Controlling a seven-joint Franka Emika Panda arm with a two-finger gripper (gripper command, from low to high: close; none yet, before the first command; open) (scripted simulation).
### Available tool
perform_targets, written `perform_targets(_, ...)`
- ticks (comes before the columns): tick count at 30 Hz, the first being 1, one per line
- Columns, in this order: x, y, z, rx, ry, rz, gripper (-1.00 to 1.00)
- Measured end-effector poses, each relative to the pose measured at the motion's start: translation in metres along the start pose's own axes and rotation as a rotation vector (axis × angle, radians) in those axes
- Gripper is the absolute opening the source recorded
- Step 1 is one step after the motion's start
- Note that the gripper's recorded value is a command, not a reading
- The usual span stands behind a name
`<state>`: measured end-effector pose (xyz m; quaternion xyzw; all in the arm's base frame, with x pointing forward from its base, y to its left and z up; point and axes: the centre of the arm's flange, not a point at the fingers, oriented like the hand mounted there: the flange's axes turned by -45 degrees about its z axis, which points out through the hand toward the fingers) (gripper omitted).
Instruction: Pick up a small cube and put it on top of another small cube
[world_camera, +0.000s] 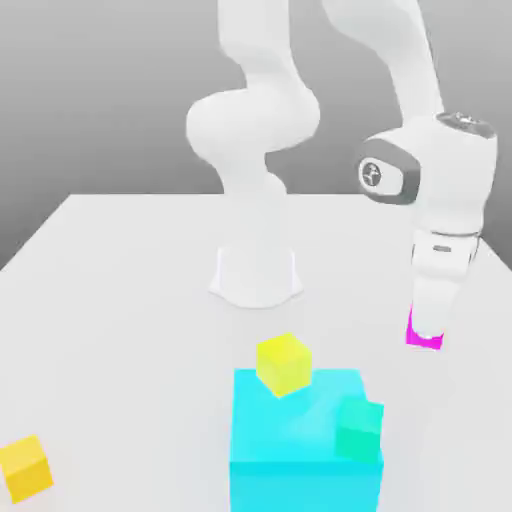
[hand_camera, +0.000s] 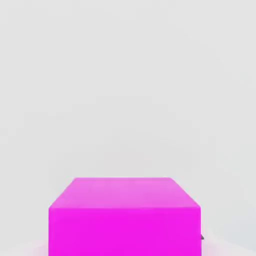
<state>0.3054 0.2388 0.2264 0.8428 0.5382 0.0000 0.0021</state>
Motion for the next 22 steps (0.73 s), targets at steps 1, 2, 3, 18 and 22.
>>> perform_targets(1,0.001,0.014,-0.006,0.0,0.0,0.021,-1.0)
perform_targets(2,0.002,0.028,-0.011,0.0,0.0,0.042,-1.0)
perform_targets(3,0.002,0.042,-0.017,0.0,-0.001,0.063,-1.0)
perform_targets(18,-0.047,0.208,-0.056,0.007,0.003,0.308,-1.0)
perform_targets(22,-0.044,0.206,-0.044,0.007,0.002,0.3,1.0)
